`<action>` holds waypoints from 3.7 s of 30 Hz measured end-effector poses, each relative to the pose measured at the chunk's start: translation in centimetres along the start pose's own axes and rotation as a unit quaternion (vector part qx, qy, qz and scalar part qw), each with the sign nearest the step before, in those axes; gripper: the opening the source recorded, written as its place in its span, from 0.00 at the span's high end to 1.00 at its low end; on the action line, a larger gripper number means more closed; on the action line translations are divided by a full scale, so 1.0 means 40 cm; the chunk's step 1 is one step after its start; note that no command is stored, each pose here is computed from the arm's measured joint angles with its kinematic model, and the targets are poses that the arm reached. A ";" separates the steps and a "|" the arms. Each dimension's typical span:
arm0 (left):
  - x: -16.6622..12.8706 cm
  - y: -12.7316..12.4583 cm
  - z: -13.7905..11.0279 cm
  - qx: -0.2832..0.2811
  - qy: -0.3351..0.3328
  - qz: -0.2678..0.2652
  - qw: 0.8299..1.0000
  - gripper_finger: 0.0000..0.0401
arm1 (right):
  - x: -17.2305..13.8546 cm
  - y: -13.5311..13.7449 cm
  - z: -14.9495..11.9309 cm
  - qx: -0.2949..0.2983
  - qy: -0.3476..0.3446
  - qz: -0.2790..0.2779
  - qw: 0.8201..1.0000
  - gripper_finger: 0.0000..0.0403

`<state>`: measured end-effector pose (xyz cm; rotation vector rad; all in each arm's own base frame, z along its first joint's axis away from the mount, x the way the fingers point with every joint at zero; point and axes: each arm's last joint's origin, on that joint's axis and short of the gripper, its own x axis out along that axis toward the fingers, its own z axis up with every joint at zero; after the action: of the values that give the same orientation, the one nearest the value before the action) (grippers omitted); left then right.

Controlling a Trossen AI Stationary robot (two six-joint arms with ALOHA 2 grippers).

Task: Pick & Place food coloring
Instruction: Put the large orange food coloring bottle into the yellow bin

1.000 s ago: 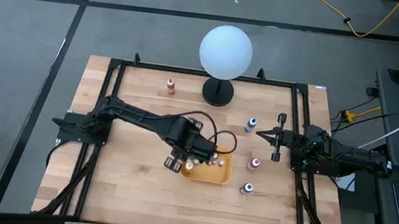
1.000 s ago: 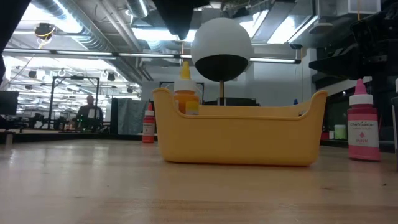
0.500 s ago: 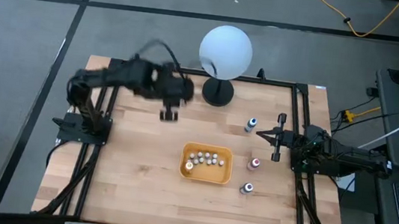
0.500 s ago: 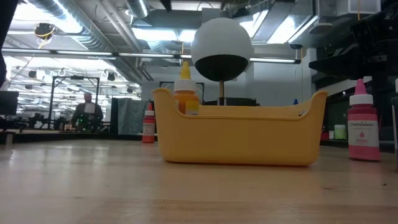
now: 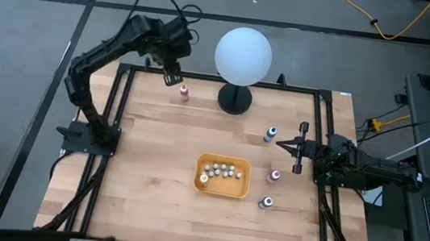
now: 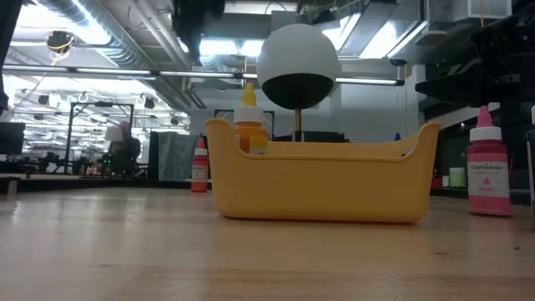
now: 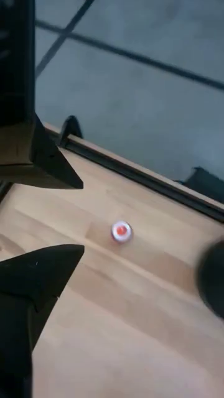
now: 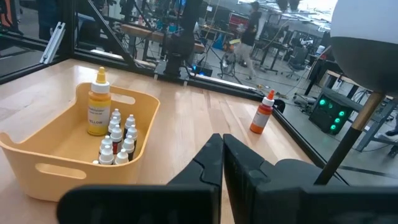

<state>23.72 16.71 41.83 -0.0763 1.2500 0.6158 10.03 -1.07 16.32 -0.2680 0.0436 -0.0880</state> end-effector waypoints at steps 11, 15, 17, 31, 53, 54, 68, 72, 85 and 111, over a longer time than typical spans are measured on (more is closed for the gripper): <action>0.276 0.079 -0.016 0.003 -0.036 -0.089 0.995 0.48 | 0.000 0.000 0.000 0.000 0.000 0.000 1.000 0.96; 0.340 0.094 -0.046 0.003 -0.024 -0.088 0.996 0.39 | 0.000 0.000 0.000 0.000 0.000 0.000 1.000 0.96; 0.367 0.096 -0.062 0.002 -0.017 -0.091 0.996 0.36 | 0.000 0.000 0.000 0.000 0.000 0.000 1.000 0.96; 0.482 0.070 -0.107 0.030 -0.069 -0.156 0.985 0.30 | 0.000 0.000 0.000 0.000 0.000 0.000 1.000 0.96; 0.597 0.053 -0.109 0.041 -0.014 -0.176 0.983 0.31 | 0.000 0.000 0.000 0.000 0.000 0.000 1.000 0.96; 0.595 0.053 -0.109 0.043 -0.015 -0.176 0.983 0.31 | 0.000 0.000 0.000 0.000 0.000 0.000 1.000 0.96; 0.559 0.058 -0.108 0.053 -0.024 -0.174 0.983 0.63 | 0.000 0.000 0.000 0.000 0.000 0.000 1.000 0.96; 0.557 0.054 -0.106 0.063 -0.025 -0.175 0.982 0.72 | 0.000 0.000 0.000 0.000 0.000 0.000 1.000 0.96; 0.382 -0.010 -0.085 0.083 -0.104 -0.156 0.979 0.72 | 0.000 0.000 0.000 0.000 0.000 0.000 1.000 0.96; -0.002 -0.516 -0.179 0.120 -0.183 -0.195 0.956 0.72 | 0.000 0.000 0.000 0.000 0.000 0.000 1.000 0.96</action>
<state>27.34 -3.33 33.87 -0.0032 0.9056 0.1222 10.03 -1.07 16.33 -0.2680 0.0434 -0.0883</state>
